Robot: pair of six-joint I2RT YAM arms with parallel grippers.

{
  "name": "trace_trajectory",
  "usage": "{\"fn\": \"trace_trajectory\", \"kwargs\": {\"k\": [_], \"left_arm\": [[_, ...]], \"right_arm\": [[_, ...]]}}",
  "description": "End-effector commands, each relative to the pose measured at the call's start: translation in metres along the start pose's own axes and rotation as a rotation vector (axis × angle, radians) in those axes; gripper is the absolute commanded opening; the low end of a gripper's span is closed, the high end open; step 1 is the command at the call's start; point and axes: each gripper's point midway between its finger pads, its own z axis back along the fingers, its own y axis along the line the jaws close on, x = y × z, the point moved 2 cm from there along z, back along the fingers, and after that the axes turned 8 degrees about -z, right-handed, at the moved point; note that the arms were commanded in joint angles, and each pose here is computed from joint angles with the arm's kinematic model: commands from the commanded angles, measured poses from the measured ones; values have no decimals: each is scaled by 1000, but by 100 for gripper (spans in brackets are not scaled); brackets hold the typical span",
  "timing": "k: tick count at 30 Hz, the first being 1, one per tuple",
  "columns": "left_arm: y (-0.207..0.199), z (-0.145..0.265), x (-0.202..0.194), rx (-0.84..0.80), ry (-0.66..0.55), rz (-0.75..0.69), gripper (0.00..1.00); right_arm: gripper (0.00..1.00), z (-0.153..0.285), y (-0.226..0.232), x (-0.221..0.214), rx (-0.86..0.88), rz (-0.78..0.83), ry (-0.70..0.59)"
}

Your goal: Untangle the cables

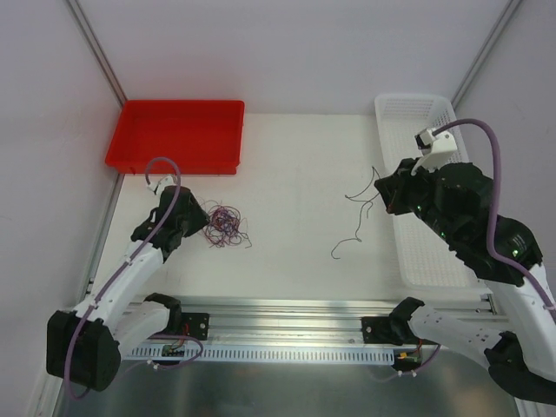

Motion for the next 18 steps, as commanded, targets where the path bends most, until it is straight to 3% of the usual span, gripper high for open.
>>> {"fn": "trace_trajectory", "kwargs": {"k": [1,5,8,14,18], "left_arm": [[-15,37,19,-106,-10,-117,41],[-22,76,38,-185,-80,-224,76],[-21,105,56,-209,-168,-294,97],[1,134,76,-139,-343,-394,99],[16,122,65,-85,-362,-400,99]], "right_arm": [[1,-13,2,7,-4,13,-22],[1,-23,-1,8,-20,7,-10],[1,-28,-7,14,-55,23,-16],[1,-12,-63,42,-343,41,-109],[1,13,-100,59,-545,29,-202]]}}
